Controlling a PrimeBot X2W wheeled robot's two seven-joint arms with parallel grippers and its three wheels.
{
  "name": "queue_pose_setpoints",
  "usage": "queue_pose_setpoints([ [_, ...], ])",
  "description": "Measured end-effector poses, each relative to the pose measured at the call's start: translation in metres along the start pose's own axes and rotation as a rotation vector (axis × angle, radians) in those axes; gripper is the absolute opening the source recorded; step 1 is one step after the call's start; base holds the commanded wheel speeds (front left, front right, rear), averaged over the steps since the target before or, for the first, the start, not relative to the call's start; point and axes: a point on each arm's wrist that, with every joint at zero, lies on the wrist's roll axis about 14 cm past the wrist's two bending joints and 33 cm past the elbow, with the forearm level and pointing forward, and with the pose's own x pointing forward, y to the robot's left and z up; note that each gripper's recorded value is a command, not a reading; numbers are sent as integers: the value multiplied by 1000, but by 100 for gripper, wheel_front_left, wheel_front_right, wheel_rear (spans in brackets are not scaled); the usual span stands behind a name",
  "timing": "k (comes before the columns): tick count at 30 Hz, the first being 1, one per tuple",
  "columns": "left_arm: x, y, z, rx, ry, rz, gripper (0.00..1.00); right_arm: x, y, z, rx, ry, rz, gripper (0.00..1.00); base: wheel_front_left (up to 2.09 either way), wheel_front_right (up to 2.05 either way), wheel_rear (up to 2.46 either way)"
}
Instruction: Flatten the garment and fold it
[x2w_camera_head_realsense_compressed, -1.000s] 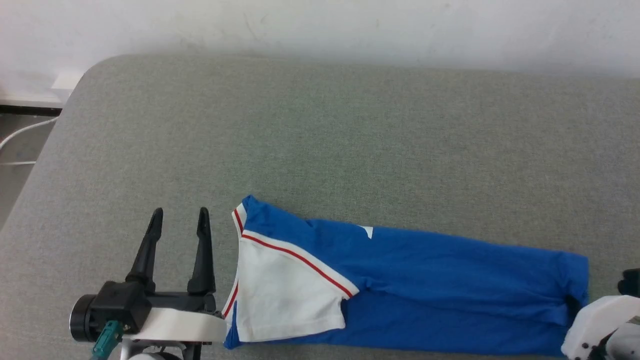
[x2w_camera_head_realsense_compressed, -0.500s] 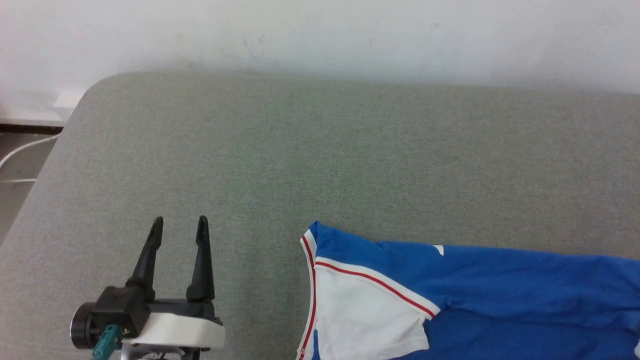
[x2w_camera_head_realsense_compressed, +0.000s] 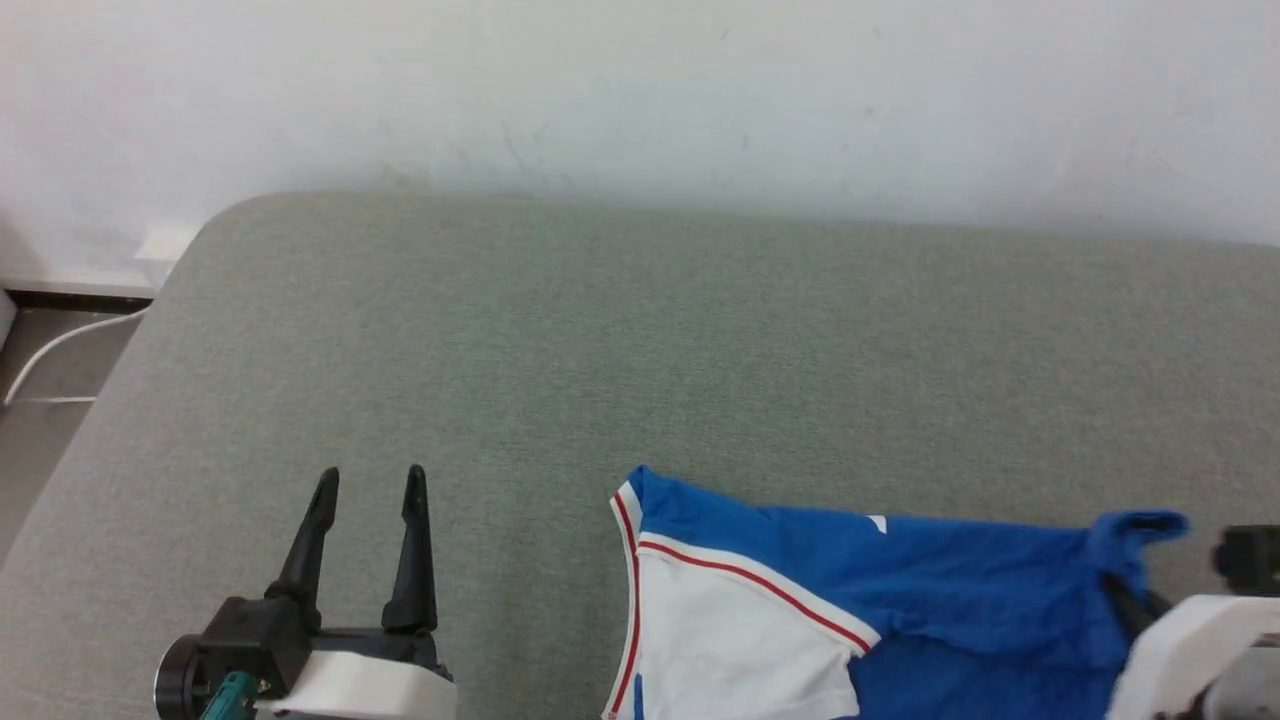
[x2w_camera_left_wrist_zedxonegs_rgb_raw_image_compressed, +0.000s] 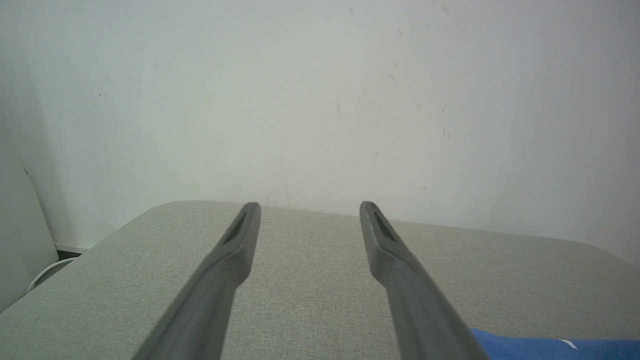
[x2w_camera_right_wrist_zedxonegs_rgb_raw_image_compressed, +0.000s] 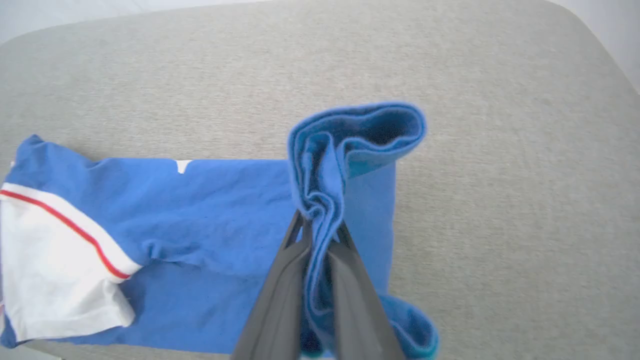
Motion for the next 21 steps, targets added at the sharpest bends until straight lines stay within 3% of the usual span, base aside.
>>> queue_pose_setpoints([
  [11, -22, 22, 6, 3, -8, 73, 100, -9, 156, 11, 71, 21, 444, 0, 0, 0, 0],
  [21, -39, 43, 6, 19, 1, 142, 100, 9, 221, -1, 112, 85, 624, 0, 0, 0, 0],
])
